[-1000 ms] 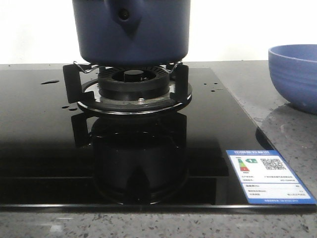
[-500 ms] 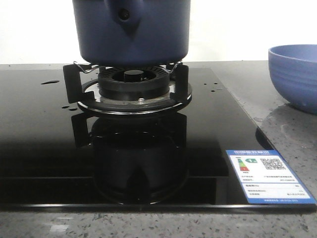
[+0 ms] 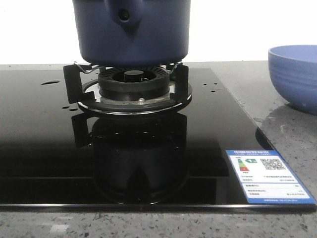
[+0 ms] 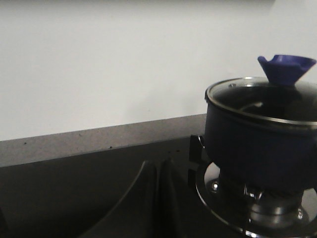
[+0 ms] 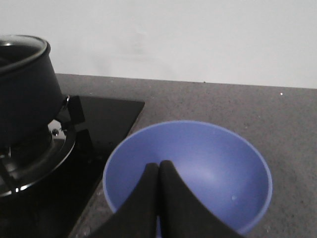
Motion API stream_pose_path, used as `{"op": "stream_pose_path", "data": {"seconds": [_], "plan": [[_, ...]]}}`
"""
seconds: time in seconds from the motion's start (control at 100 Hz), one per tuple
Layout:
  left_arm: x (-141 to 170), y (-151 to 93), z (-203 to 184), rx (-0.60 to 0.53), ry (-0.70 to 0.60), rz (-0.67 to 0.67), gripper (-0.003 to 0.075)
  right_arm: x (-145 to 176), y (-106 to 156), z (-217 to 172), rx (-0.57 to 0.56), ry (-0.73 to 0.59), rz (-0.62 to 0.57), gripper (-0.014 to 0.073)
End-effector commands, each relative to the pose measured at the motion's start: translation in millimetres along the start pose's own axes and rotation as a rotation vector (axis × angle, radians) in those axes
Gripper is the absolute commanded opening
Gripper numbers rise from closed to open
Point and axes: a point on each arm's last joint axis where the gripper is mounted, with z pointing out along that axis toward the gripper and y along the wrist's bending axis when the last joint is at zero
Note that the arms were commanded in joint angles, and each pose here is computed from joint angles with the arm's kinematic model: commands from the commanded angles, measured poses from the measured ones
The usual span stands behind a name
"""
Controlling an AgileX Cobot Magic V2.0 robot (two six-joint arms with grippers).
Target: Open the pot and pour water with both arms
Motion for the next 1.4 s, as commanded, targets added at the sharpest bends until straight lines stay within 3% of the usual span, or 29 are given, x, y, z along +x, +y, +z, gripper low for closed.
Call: {"op": "stream_pose_path", "data": {"seconds": [0.0,0.18,1.1,1.27,1.39], "plan": [[7.6,-3.5,-15.8,-0.010,-0.055,-0.053,-0.0019,6.9,-3.2,-11.7,0.047,-0.082,-0.002,-0.0057],[25.9,-6.5,-29.5,-0.024,-0.065,-0.050,-0.0019,19.8,-2.5,-22.6,0.049,-0.110,-0.001,-0.0057],[23.5,-8.3,-34.9,-0.019,-0.097,-0.050,-0.0019,19.4,-2.8,-22.6,0.053,-0.114,-0.001,-0.0057],[21.2,-5.8,-40.4,-0.062,-0.121,-0.075,-0.0019,19.4,-2.8,-22.6,0.053,-0.114,-0.001,-0.0057],[23.3,-2.5,-42.5,-0.110,-0.063,-0.088,-0.0019,19.4,-2.8,-22.6,0.053,-0.114,-0.001,-0.0057]]}}
